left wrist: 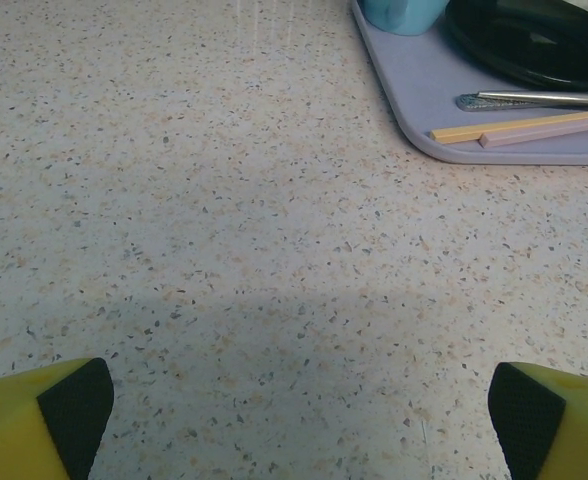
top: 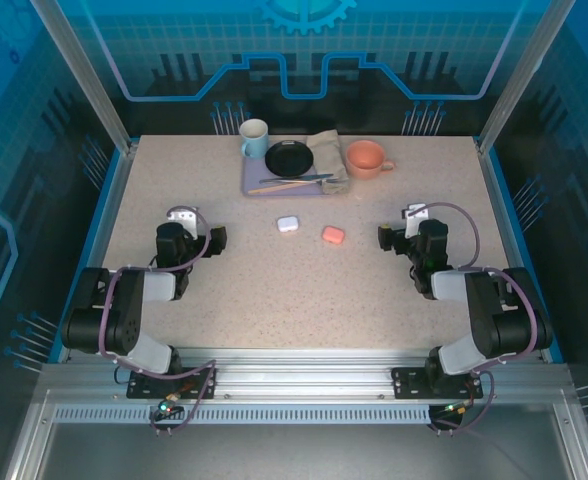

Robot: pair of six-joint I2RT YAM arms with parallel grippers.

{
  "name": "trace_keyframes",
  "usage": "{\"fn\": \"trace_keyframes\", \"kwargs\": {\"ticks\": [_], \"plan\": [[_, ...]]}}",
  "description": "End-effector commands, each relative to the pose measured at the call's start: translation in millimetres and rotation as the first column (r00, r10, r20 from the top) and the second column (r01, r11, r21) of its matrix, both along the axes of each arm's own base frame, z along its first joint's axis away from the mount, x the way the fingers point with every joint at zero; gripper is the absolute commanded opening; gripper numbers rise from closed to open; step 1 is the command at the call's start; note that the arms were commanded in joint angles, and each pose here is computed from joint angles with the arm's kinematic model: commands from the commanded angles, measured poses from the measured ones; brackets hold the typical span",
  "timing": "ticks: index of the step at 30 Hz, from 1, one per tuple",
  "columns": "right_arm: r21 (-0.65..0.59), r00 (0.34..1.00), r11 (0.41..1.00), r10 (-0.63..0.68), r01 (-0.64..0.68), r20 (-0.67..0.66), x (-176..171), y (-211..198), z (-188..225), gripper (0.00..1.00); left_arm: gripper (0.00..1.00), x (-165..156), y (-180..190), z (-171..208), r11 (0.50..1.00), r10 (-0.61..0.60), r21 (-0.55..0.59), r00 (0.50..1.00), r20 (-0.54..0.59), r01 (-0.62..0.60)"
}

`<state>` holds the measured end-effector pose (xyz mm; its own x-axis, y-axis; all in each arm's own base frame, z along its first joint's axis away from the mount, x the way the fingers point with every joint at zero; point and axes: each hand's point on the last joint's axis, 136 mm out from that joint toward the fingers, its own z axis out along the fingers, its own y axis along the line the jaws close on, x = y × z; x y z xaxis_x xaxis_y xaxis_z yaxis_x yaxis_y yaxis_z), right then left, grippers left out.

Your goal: Insert the wireless bluetooth earbuds into the charging case

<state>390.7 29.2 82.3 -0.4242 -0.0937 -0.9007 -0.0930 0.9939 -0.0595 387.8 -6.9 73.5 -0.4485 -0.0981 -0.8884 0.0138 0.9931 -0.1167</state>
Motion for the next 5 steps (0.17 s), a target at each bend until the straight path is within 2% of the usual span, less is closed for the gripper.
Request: {"fn": "trace_keyframes", "kwargs": {"ticks": [1, 5], "plan": [[0.011, 0.999, 1.0, 0.013, -0.014, 0.031, 7.3, -2.4, 9.7, 1.0, 0.99, 9.5, -0.9, 15.1, 1.0, -0.009, -0.016, 0.999, 0.05, 0.01], [0.011, 0.999, 1.0, 0.018, -0.018, 0.04, 6.4, -1.6, 10.9, 1.0, 0.99, 9.9, 0.5, 15.6, 1.0, -0.003, -0.017, 0.999, 0.051, 0.004]]}}
